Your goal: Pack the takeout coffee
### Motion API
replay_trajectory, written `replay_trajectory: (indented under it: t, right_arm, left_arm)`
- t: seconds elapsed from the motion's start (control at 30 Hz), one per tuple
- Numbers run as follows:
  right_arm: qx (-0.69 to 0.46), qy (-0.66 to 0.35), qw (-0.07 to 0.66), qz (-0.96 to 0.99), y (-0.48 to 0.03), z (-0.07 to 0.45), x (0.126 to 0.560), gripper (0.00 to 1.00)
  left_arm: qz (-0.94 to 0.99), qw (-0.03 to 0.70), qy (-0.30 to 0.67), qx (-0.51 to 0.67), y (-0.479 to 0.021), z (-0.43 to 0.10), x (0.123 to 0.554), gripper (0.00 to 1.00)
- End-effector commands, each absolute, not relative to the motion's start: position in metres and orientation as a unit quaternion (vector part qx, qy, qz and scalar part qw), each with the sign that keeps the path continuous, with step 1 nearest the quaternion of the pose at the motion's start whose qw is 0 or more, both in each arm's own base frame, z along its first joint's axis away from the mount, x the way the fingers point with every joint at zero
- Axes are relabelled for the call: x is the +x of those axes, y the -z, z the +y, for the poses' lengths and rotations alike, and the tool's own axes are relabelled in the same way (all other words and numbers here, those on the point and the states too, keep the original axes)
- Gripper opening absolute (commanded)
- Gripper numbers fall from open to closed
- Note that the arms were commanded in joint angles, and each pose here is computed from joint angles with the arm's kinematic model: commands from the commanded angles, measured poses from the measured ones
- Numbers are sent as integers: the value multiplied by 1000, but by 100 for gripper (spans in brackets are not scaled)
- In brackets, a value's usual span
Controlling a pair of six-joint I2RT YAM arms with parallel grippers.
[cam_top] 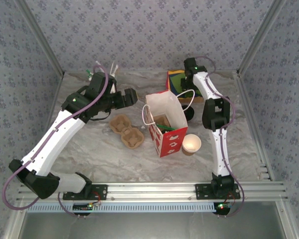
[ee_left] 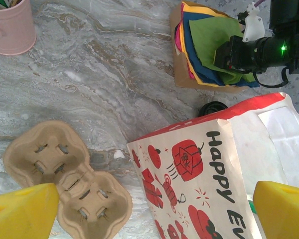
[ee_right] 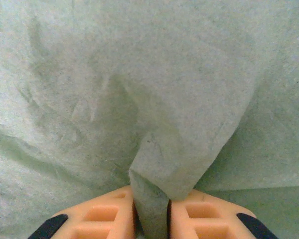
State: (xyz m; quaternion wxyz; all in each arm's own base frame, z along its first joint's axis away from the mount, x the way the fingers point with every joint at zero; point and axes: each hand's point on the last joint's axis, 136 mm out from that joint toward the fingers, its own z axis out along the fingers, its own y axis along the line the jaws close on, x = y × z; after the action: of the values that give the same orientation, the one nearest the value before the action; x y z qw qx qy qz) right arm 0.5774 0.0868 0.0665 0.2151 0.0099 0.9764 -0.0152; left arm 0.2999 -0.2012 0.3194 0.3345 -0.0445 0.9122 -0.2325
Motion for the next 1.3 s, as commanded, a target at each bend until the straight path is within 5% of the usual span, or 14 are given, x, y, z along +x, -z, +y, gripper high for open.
replay_trajectory:
  t: [0.0,0.47,0.63,1.0,1.27]
  right_arm:
    - [18,14,243,970,-109,82,576,21]
    - [20,5,259,966,-130,85,573,21]
    - [21,4,254,967,-125,84,573,6]
    - [14,11,236,971,-99,83,576,65]
    - [8,18,202,979,-62,84,572,72]
  left_arm:
    - [906,344,245,-33,-332,-205,300,100]
    - [905,343,249,-27,-333,-209,299,100]
    - [906,343,247,-28,-333,-208,298,100]
    - [907,342,244,-28,-331,-208,298,100]
    - [908,342,239,-28,-330,-206,297,100]
